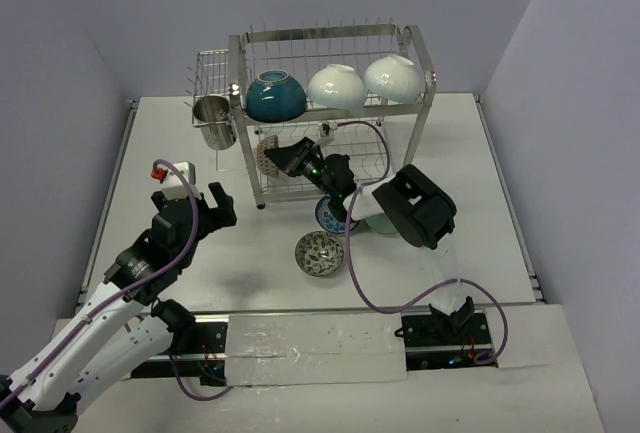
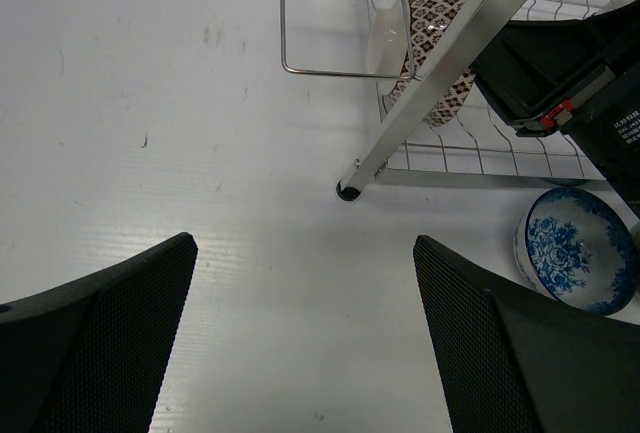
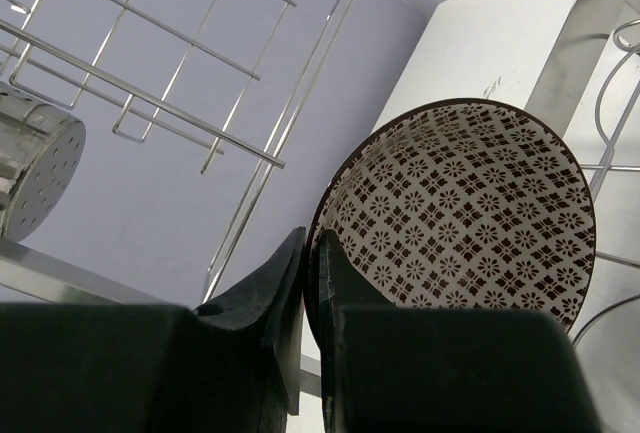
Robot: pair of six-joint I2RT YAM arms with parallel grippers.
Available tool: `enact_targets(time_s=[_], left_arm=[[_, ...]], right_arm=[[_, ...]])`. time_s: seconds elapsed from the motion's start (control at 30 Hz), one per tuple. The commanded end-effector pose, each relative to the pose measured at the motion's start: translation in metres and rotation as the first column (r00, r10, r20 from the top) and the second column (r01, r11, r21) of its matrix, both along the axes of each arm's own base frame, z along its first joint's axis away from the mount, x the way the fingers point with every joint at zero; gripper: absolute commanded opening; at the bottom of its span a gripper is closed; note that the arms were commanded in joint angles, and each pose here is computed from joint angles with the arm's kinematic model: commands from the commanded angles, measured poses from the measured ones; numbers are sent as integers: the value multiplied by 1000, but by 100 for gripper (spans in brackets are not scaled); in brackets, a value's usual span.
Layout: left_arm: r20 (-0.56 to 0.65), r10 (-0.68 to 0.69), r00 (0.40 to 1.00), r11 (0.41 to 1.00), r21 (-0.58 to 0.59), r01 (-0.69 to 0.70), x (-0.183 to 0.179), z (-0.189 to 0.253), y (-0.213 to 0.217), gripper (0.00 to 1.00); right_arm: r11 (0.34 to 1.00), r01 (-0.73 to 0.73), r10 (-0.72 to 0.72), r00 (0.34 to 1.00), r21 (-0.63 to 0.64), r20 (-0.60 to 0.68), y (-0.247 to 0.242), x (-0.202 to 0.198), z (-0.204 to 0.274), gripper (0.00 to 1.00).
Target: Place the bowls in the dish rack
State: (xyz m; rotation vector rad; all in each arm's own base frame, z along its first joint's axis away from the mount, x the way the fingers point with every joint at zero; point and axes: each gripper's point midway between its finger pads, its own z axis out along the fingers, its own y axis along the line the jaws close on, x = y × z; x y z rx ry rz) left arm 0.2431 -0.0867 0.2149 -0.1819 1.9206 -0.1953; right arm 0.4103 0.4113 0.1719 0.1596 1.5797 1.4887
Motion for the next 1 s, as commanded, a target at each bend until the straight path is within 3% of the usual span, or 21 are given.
enact_targets(time_s=[0.0,0.4,0.97], left_arm=[[25,-13,1000,1000,-12,13,4,5,-4,95],[24,-14,1000,1000,-12,14,5,5,-5,95],[25,-24,999,1000,-12,24,4,6,-6,95]], right_arm=[[983,-33,2,985,179,170,6,-10,73,0],[974,-41,16,994,221,112,-2,-18,50,0],[997,-31,26,997,70,76,-14,-18,26,2]])
